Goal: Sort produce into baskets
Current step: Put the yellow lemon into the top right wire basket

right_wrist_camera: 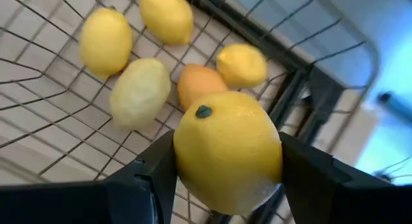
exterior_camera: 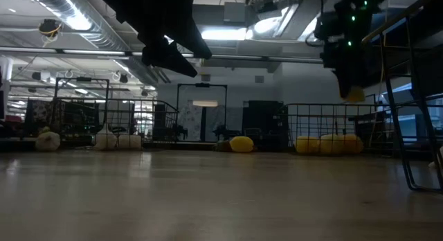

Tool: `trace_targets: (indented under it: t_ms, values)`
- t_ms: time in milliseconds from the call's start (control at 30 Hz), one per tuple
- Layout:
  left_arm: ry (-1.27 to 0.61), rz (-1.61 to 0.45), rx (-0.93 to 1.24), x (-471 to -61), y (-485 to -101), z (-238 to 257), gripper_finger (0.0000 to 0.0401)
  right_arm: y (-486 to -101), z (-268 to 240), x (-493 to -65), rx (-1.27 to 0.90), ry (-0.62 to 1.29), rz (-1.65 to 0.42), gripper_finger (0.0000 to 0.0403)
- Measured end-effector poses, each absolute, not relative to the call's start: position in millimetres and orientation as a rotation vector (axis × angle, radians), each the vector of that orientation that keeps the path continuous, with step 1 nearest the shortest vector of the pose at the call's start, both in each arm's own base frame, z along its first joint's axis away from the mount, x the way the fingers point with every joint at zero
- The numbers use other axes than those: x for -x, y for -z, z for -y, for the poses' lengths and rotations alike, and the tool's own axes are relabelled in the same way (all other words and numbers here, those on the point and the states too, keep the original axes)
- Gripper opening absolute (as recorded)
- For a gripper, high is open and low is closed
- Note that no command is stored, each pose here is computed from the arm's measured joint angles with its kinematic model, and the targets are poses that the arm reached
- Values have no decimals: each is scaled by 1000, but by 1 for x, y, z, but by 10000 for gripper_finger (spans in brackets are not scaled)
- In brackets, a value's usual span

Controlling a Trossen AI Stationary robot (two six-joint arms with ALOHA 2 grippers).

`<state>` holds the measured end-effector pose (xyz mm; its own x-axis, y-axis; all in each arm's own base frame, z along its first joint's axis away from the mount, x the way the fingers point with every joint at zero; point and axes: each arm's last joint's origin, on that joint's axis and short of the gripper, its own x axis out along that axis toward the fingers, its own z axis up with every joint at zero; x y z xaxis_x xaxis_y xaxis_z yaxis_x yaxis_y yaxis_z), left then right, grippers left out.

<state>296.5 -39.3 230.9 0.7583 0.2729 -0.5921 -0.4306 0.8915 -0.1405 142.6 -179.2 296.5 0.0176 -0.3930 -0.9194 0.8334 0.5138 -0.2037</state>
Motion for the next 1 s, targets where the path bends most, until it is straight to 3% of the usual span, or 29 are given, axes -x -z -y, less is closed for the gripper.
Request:
trace_targets:
  t_ms: [233,533,1000]
  values:
    - [-384,-600,263,-297,-231,39,337,-266,187,-128,-575,997,-1220,210]
    - [-402,-590,262,-297,-231,39,337,-262,188,-129,-600,1013,-1199,210]
    - [-405,-589,268,-297,-231,39,337,-222,203,-140,-713,944,-1427,210]
